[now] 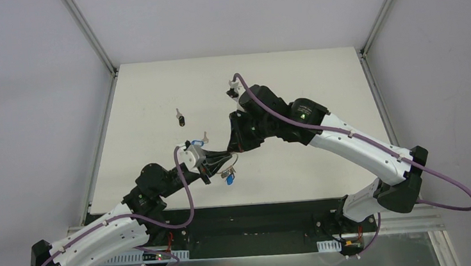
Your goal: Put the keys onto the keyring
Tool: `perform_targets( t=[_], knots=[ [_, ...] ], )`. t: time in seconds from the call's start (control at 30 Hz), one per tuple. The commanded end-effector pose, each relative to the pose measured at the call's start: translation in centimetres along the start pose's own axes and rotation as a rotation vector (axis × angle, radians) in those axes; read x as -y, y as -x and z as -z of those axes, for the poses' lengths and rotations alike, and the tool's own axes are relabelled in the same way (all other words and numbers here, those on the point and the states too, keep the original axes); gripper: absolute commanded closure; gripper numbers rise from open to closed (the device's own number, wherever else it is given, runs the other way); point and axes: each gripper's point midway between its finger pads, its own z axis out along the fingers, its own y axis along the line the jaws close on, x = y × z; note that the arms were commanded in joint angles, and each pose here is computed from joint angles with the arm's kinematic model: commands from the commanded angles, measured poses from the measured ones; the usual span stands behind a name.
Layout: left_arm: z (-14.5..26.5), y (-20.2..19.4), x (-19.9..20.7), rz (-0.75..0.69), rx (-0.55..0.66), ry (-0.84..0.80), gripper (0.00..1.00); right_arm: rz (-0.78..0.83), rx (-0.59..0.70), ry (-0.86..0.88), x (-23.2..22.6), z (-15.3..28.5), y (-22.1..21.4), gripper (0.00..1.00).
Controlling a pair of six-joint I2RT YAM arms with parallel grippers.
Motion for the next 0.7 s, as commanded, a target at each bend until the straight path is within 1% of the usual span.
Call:
perform_targets(
  t=[0.0, 0.4, 0.43, 0.5, 0.6, 0.67],
  knots=[
    [0.0, 2.2, -0.1, 0.016, 0.076, 0.010, 1.00, 0.009, 0.042, 0.056, -1.5, 1.8, 0.9, 1.00],
    [0.4, 2.5, -0.4, 0.022, 0.084, 0.030, 1.00, 0.008, 0.034, 0.052, -1.5, 1.2, 1.1, 1.00],
    [0.4, 2.5, -0.5, 0.023, 0.081, 0.036, 1.00, 0.009, 0.040, 0.050, -1.5, 1.4, 1.2, 0.96],
    [0.5, 2.2, -0.8, 0.025, 0.070, 0.055, 1.00, 0.009, 0.061, 0.043, -1.4, 1.8, 1.6, 0.82],
    [0.6, 2.0, -1.4, 0.028, 0.057, 0.091, 1.00, 0.009, 0.106, 0.035, -1.2, 2.7, 2.4, 0.63],
    [0.7, 1.8, -2.0, 0.029, 0.047, 0.127, 1.00, 0.006, 0.122, 0.027, -0.8, 3.0, 2.8, 0.58]
  ],
)
